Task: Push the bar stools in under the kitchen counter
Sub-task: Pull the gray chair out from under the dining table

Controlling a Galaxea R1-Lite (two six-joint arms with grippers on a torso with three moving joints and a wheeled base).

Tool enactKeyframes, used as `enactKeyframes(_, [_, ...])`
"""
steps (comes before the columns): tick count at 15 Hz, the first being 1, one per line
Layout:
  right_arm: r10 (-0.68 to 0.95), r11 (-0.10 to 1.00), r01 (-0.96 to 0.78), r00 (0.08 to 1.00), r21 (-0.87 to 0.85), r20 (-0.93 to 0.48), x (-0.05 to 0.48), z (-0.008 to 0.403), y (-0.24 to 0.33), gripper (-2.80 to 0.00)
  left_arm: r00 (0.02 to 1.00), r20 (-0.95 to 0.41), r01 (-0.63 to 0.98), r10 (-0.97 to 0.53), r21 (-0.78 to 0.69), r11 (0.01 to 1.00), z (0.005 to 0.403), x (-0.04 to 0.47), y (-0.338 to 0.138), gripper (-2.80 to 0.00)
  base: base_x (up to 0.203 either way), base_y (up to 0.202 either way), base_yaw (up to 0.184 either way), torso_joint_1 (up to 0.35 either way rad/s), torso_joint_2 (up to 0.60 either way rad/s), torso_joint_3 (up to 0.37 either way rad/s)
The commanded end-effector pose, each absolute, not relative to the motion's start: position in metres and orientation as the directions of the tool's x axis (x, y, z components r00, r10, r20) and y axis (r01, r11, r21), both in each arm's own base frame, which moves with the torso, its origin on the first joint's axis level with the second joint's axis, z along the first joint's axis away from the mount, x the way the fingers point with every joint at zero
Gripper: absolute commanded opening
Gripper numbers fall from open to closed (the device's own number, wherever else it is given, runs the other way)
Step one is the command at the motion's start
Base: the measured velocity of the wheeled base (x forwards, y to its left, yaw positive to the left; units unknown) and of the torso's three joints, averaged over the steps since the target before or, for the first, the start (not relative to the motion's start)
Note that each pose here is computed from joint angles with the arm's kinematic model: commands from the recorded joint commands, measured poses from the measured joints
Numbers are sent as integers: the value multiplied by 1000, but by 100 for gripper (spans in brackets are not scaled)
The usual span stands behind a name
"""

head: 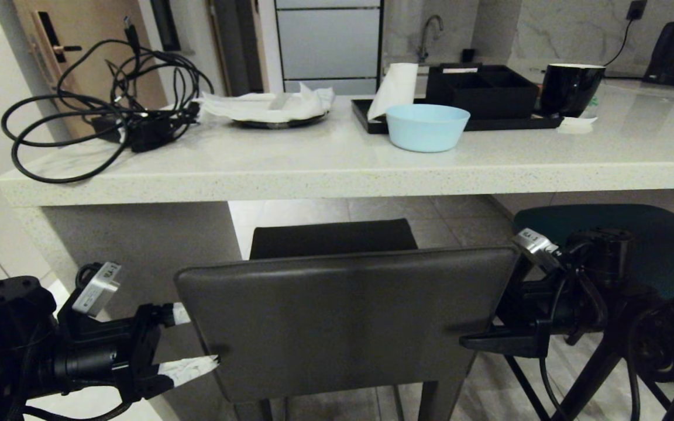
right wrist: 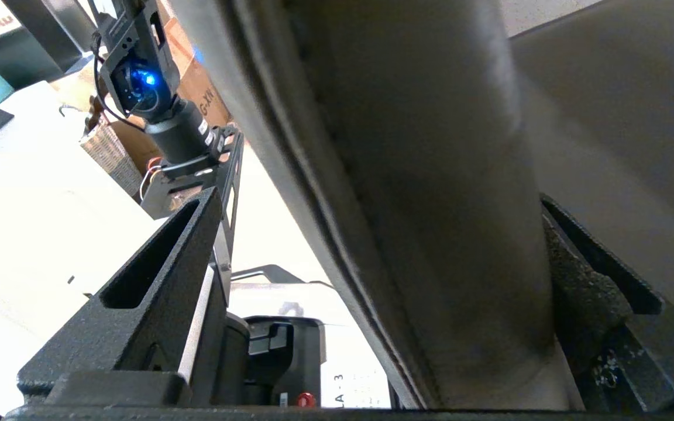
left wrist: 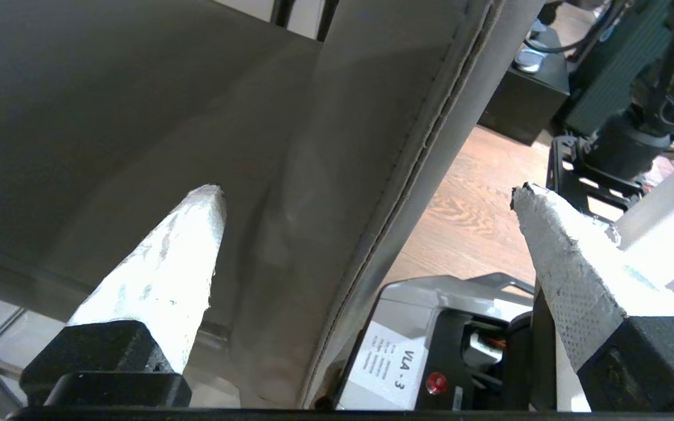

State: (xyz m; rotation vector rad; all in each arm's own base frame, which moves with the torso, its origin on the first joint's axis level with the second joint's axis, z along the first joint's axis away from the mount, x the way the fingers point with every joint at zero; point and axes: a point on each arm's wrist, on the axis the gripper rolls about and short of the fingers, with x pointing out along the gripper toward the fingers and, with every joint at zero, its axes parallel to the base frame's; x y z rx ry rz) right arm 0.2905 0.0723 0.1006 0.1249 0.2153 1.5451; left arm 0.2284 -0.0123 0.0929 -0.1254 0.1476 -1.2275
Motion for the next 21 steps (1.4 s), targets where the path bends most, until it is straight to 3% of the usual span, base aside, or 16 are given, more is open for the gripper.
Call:
enactKeyframes(1, [998, 25, -977, 12, 210, -59, 290, 100, 73, 0, 323, -43, 930, -946, -173, 325, 92, 228, -12, 0, 0, 0, 0, 0, 0, 0])
enactKeyframes(18, [998, 18, -981, 7, 196, -56, 293, 100, 76, 0, 323, -48, 929, -945, -177, 326, 91, 230, -17, 0, 0, 0, 0, 0, 0, 0])
enactKeyframes(21, [998, 20, -980, 9, 197, -56, 293, 100, 75, 0, 317, -49, 931, -947, -176, 321, 91, 230, -20, 0, -140, 0, 0, 2, 3, 3])
